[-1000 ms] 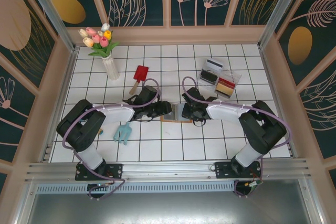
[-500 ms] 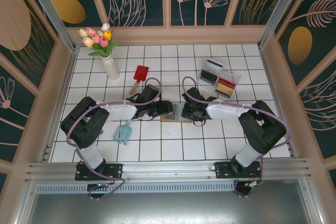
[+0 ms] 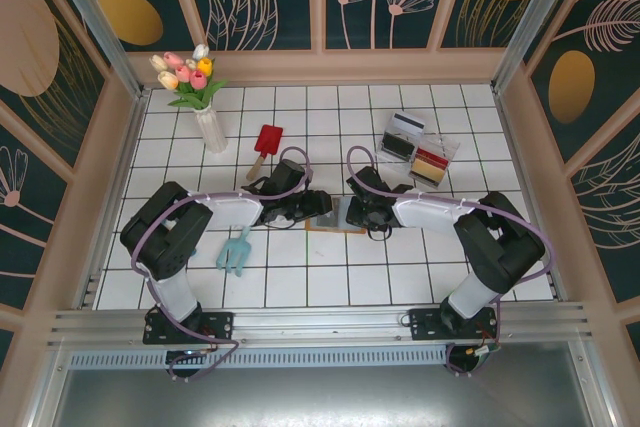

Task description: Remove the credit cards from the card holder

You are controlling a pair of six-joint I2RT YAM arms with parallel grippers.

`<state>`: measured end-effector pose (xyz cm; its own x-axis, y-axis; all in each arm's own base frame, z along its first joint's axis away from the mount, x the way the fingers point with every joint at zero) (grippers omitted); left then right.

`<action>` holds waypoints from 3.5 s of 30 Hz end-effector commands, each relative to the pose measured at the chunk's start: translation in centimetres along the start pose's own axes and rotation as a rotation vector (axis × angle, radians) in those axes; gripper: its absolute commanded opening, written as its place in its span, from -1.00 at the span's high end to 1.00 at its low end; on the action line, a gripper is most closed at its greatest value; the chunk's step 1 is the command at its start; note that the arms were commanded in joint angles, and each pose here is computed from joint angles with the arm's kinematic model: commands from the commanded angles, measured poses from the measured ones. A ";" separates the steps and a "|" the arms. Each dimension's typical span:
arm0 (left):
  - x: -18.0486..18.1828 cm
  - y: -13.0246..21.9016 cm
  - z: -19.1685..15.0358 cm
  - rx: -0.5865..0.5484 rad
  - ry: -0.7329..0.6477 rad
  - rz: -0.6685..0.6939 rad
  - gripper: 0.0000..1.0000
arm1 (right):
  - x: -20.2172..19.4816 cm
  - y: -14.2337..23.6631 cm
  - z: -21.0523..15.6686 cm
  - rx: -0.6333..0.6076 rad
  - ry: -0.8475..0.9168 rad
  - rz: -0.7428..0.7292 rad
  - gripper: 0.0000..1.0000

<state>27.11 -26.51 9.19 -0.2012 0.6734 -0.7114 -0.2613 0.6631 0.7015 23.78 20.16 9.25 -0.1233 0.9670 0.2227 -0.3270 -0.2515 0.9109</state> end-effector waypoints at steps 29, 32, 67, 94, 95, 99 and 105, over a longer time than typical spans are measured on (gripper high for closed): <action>0.2 1.6 -0.1 -0.071 -0.078 0.114 -0.02 | -0.3 -1.7 -1.3 0.075 0.025 -0.011 0.38; -0.7 2.4 -0.1 -0.082 -0.091 0.083 -0.02 | -0.3 -1.8 -1.3 0.076 0.025 -0.012 0.38; 0.4 0.1 -0.6 0.018 -0.073 0.085 -0.01 | -0.3 -2.2 -1.5 0.094 0.033 -0.012 0.38; -2.2 2.2 -1.0 0.030 -0.110 -0.062 0.21 | 1.1 3.9 1.3 -0.094 -0.009 0.085 0.31; -2.2 2.1 -1.0 0.033 -0.108 -0.064 0.22 | 1.0 4.1 1.4 -0.115 -0.016 0.077 0.29; -2.4 2.0 -1.0 0.042 -0.105 -0.085 0.21 | 0.6 5.1 1.6 -0.158 -0.034 0.073 0.24; -3.4 1.8 -1.3 0.066 -0.097 -0.143 0.18 | 0.0 6.3 1.6 -0.225 -0.054 0.082 0.11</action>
<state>26.31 -27.19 12.29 -0.0895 0.6416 -0.7618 -0.2339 0.7299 0.6423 23.39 19.45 15.16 -0.1399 0.9374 0.3190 -0.4763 -0.3461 0.8083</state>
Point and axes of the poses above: each hand's point on the last joint's axis, 136 mm out from that joint toward the fingers, its own y axis back along the fingers, its own x axis along the line the jaws close on, z = x × y, the point moved 8 cm from there along y, back along the fingers, and after that the axes turned 15 degrees about y, right-handed, at the moved point
